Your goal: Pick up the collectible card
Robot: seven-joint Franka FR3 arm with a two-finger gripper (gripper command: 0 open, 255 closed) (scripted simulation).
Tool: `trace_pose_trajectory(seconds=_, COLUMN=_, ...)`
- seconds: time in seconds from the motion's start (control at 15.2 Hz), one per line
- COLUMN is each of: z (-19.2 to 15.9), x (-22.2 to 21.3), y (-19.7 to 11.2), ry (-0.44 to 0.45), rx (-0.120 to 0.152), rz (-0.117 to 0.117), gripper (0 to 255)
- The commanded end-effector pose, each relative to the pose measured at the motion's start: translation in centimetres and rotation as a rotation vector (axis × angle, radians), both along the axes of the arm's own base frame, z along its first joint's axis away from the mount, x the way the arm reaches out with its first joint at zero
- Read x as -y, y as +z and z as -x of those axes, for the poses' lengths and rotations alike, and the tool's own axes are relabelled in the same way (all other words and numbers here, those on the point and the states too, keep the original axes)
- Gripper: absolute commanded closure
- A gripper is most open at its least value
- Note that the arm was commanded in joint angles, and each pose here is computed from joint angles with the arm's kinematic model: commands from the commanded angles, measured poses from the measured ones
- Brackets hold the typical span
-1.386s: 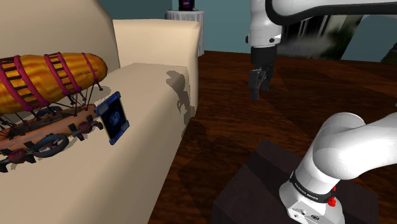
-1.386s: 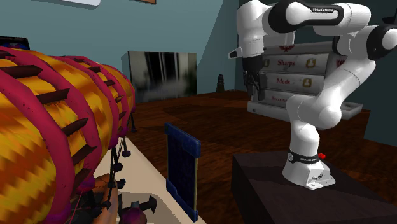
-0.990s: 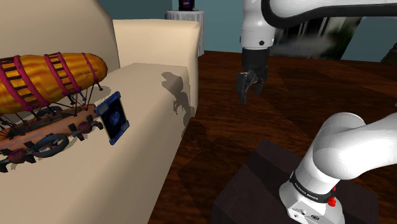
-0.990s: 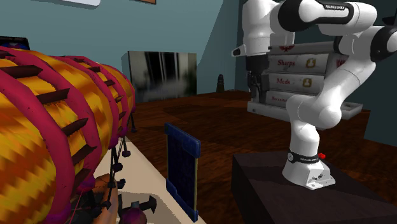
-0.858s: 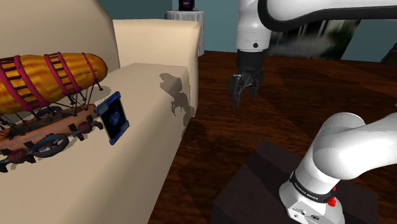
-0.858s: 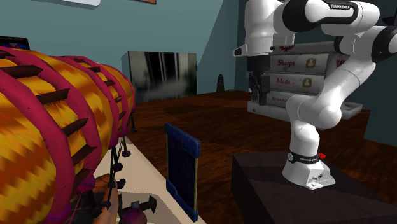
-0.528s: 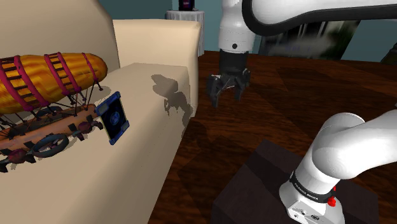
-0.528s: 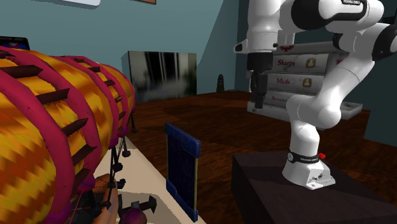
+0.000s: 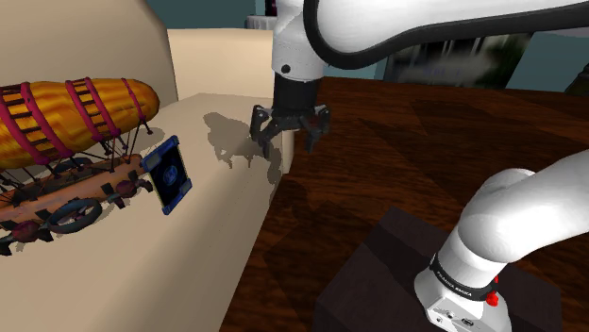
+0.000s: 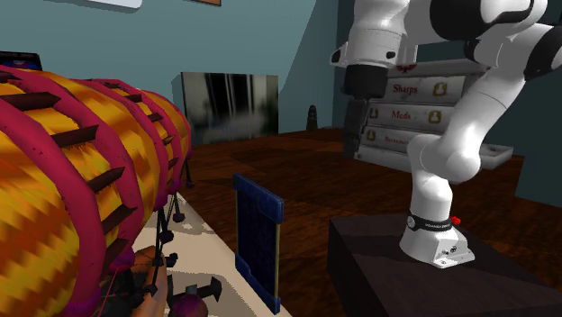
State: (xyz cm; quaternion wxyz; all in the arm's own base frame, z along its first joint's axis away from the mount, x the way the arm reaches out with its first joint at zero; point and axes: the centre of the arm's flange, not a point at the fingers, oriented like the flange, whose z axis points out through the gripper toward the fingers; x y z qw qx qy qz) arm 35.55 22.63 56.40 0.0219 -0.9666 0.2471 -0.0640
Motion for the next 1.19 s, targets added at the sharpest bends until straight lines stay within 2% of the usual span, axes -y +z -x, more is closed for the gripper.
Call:
trace_pose_trajectory(seconds=0.0, z=-1.1, x=-2.2, y=0.3, ry=-0.061, rx=0.034, rz=-0.004, gripper=0)
trace_pose_trajectory(seconds=0.59, z=-8.3, x=-10.0, y=2.3, ry=-0.316, rx=0.178, rz=-0.005, gripper=0)
trace_pose_trajectory(seconds=1.12, z=-15.9, x=-15.4, y=4.9, ry=-0.542, rx=0.307, rz=-0.006, gripper=0)
